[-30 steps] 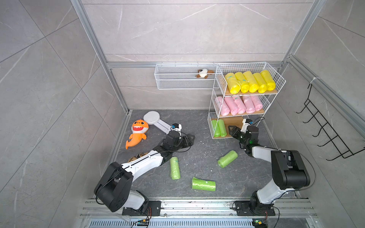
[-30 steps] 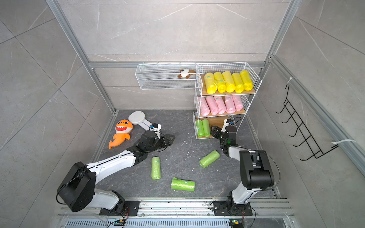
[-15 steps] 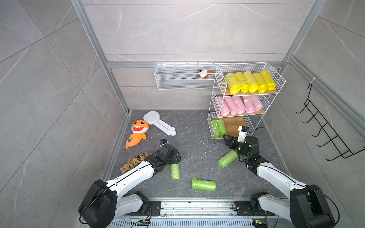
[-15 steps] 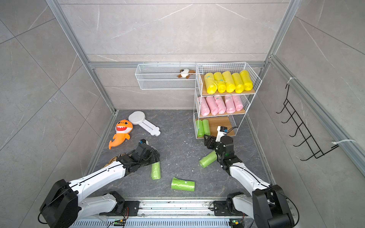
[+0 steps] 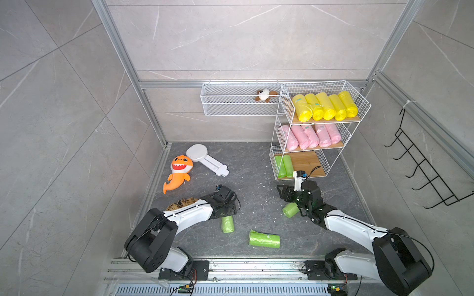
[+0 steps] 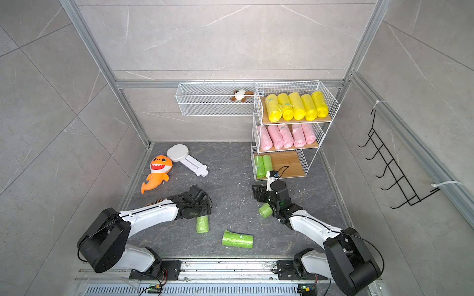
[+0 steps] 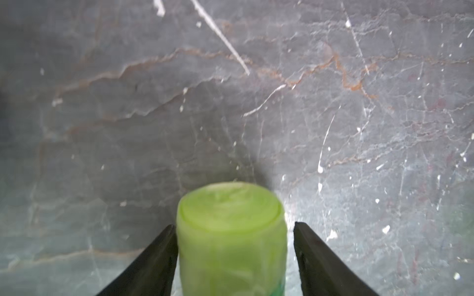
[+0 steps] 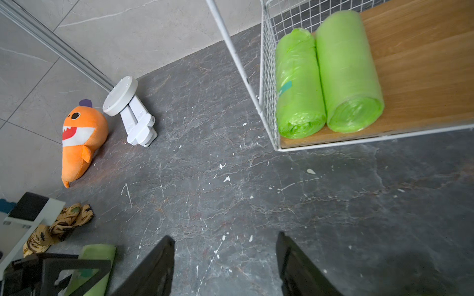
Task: Sort the rolls of trash bags by color and place them on the shelf
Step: Pick up the roll of trash bags from the center of the board.
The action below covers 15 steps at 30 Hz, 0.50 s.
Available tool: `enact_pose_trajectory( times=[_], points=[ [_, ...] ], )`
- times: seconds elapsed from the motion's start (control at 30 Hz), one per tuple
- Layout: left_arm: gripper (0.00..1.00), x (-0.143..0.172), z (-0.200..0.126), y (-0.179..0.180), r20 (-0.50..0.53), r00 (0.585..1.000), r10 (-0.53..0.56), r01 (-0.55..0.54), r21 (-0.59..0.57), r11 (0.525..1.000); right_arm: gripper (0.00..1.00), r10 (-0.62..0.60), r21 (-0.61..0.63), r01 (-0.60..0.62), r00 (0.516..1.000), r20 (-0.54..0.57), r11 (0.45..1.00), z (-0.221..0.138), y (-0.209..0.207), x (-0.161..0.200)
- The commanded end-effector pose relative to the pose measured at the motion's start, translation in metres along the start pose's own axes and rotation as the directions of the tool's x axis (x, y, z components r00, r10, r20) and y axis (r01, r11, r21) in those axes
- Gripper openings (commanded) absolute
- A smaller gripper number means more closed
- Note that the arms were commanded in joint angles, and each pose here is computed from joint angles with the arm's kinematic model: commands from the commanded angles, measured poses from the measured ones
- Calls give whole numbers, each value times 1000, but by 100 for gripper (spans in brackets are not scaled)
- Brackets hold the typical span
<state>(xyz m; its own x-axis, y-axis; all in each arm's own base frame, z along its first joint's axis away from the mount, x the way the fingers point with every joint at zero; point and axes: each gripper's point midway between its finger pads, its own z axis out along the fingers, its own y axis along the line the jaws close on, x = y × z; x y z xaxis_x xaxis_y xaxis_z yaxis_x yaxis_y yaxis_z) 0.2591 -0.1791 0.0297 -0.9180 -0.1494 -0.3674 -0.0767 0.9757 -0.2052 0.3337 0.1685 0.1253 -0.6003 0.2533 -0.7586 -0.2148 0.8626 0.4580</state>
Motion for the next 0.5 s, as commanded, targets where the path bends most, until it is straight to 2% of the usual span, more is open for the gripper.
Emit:
enact_pose_trajectory(
  times=[0.0, 0.17, 0.3, 0.47],
  points=[
    [68, -19, 2, -5, 64, 997, 31, -30, -16, 999, 67, -3, 0, 3, 1000, 26, 1000, -1, 7, -11],
    [53, -22, 6, -13, 70, 997, 26, -27, 13, 1000, 67, -13, -10, 13, 1000, 18, 1000, -4, 15, -14],
    [44, -37, -7, -19, 137, 990, -11, 4, 46, 999, 67, -59, -31, 60, 998, 24, 998, -12, 28, -19],
    [39, -75, -53, -47, 292, 944, -154, 82, 244, 966, 68, -130, -163, 135, 991, 39, 977, -24, 75, -20]
  ],
)
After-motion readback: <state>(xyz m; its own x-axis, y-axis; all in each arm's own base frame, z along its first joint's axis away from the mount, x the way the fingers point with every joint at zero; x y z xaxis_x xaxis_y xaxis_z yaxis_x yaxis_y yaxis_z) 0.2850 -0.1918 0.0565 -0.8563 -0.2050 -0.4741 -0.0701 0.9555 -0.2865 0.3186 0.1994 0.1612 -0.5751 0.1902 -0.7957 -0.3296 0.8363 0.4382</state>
